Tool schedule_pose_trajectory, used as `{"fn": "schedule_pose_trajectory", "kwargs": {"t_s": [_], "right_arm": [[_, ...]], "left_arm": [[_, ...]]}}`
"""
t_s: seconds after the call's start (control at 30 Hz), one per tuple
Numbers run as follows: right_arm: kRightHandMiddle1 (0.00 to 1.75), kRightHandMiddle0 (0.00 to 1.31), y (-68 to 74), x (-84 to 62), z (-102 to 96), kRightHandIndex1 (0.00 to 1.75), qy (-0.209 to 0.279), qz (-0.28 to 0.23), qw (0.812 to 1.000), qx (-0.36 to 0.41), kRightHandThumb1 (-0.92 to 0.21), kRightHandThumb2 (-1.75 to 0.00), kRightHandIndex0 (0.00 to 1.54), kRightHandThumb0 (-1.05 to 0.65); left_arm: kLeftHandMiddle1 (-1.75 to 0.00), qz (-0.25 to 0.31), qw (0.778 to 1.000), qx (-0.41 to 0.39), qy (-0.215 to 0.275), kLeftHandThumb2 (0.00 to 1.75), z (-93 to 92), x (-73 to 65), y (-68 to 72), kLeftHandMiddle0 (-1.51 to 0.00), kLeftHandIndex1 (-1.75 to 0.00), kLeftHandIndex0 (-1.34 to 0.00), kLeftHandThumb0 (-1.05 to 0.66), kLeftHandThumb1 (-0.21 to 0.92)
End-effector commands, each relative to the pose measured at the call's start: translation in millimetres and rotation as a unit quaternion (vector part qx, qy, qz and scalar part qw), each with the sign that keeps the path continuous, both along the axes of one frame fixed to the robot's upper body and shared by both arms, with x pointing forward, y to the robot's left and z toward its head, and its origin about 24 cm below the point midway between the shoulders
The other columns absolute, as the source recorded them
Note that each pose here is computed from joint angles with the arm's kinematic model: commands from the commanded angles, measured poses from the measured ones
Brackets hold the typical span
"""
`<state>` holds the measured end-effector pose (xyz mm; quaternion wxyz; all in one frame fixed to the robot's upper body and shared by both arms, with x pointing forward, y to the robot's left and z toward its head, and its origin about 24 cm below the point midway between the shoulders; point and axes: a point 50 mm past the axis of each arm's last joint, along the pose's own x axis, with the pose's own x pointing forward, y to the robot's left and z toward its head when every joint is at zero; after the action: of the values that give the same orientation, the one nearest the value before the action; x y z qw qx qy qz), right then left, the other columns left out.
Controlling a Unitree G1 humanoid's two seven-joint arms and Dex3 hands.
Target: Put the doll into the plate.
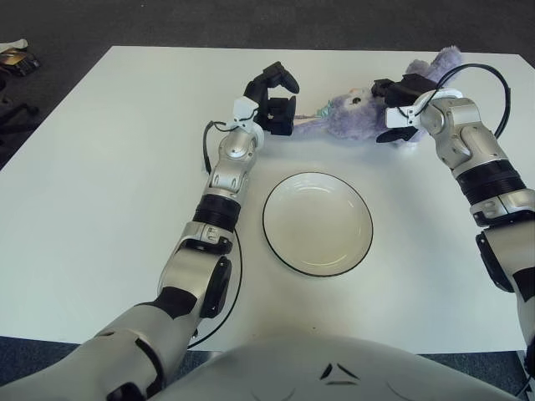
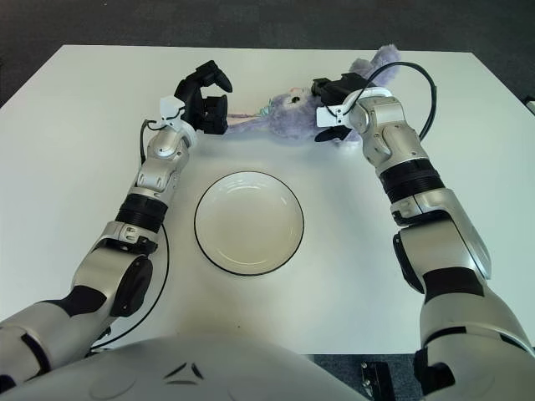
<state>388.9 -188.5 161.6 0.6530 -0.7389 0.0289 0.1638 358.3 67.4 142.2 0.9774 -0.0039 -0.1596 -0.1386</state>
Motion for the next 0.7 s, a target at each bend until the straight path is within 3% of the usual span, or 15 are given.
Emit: {"fn": "schedule_pose_trajectory", "kwargs": {"t_s": [0.0, 0.17, 0.33, 0.67], "right_arm": [[0.64, 0.0, 0.4, 3.3, -2.6, 0.72, 0.005, 0.001, 1.0, 0.001, -0.47, -0.8, 0.0, -0.88], [0.66, 0.0, 0.5, 5.0, -7.4, 0.89, 0.015, -0.001, 1.0, -0.001, -0.49, -0.79, 0.0, -0.91], [0.68, 0.0, 0.2, 6.2, -11.4, 0.92, 0.02, -0.004, 1.0, -0.002, -0.49, -0.78, 0.0, -0.91], [0.58, 0.0, -5.8, 10.6, -34.5, 0.75, 0.056, -0.035, 0.998, 0.003, -0.44, -0.82, 0.0, -0.84]], "left_arm": [[-1.75, 0.0, 1.0, -0.004, -0.002, 1.31, -1.4, -1.4, 3.5, -1.34, -1.75, -0.61, -0.48, 0.32], [-1.75, 0.001, 1.0, -0.007, -0.006, 1.26, -1.1, -1.6, 3.8, -1.32, -1.75, -0.57, -0.46, 0.36], [-1.75, 0.001, 1.0, -0.005, -0.01, 1.25, -0.7, -1.7, 3.5, -1.32, -1.75, -0.57, -0.46, 0.37], [-1.75, 0.001, 1.0, 0.0, -0.021, 1.24, -0.1, -1.2, 4.4, -1.33, -1.75, -0.56, -0.46, 0.38]]}}
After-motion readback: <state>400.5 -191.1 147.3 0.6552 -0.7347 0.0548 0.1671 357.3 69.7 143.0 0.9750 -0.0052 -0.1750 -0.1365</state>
